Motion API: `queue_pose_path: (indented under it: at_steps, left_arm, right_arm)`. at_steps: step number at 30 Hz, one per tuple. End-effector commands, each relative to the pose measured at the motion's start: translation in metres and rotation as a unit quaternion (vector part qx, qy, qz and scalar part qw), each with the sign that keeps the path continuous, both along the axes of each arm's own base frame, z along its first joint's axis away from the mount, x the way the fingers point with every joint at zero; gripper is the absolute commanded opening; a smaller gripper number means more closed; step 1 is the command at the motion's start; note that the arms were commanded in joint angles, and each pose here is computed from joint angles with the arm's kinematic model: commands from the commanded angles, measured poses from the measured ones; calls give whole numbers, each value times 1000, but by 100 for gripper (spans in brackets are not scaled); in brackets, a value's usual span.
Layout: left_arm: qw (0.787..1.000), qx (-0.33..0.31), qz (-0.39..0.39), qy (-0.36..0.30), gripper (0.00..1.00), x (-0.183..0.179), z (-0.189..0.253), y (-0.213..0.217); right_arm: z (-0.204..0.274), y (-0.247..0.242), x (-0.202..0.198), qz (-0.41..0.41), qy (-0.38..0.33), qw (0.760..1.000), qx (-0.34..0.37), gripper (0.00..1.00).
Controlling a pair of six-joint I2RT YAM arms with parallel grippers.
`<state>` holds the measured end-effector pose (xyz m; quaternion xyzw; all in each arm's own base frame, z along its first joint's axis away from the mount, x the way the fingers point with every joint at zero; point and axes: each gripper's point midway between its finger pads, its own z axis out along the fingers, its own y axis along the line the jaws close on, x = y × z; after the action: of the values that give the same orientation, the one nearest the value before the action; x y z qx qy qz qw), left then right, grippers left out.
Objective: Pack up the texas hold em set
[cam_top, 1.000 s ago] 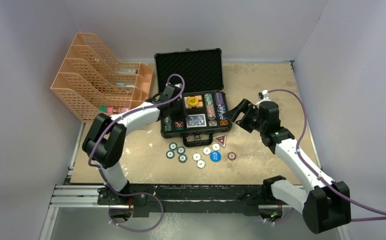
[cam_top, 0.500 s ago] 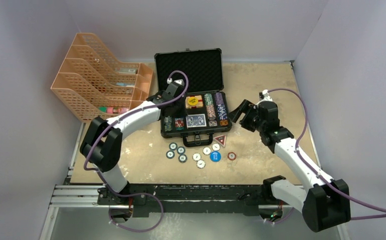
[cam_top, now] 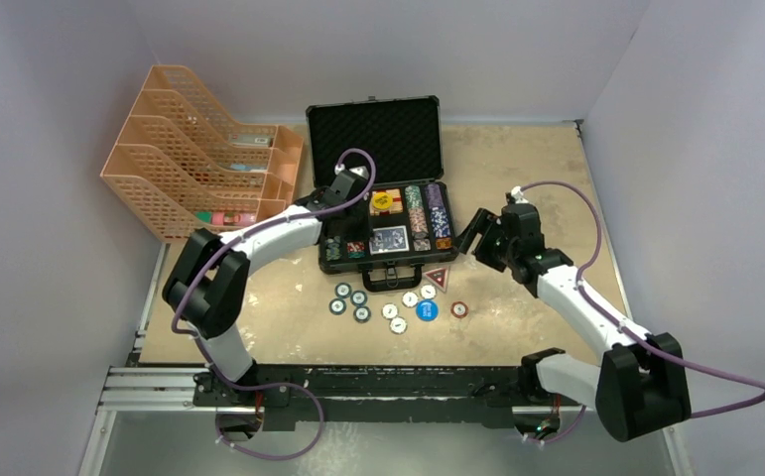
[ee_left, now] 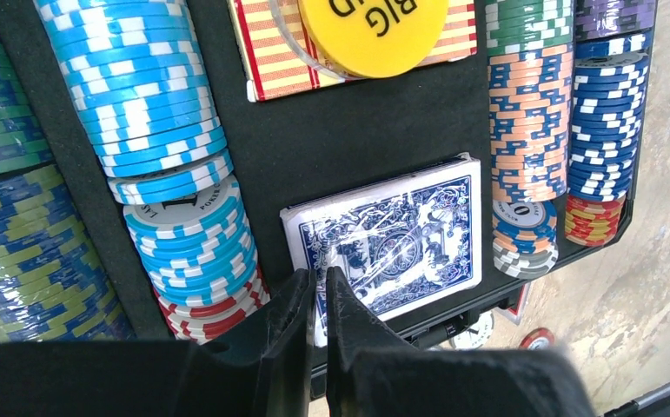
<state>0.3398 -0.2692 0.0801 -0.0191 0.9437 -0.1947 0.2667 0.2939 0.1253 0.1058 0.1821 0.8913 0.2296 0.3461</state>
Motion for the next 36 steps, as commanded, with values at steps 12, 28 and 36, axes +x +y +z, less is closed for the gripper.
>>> queue_pose_path:
  at_steps: [12,28,36]
  left_arm:
    - [991,-7,35,-130,36,13,91,12]
    - [937,28,141,-320,53,-15,213,110]
    - [939,35,135,-313,54,-20,205,113]
  right_arm:
    - [-40,10,-31,19,34,996,-86,77]
    - [-77,47,-39,44,92,975,-196,74]
    - [-96,33,-52,-4,150,954,-259,69]
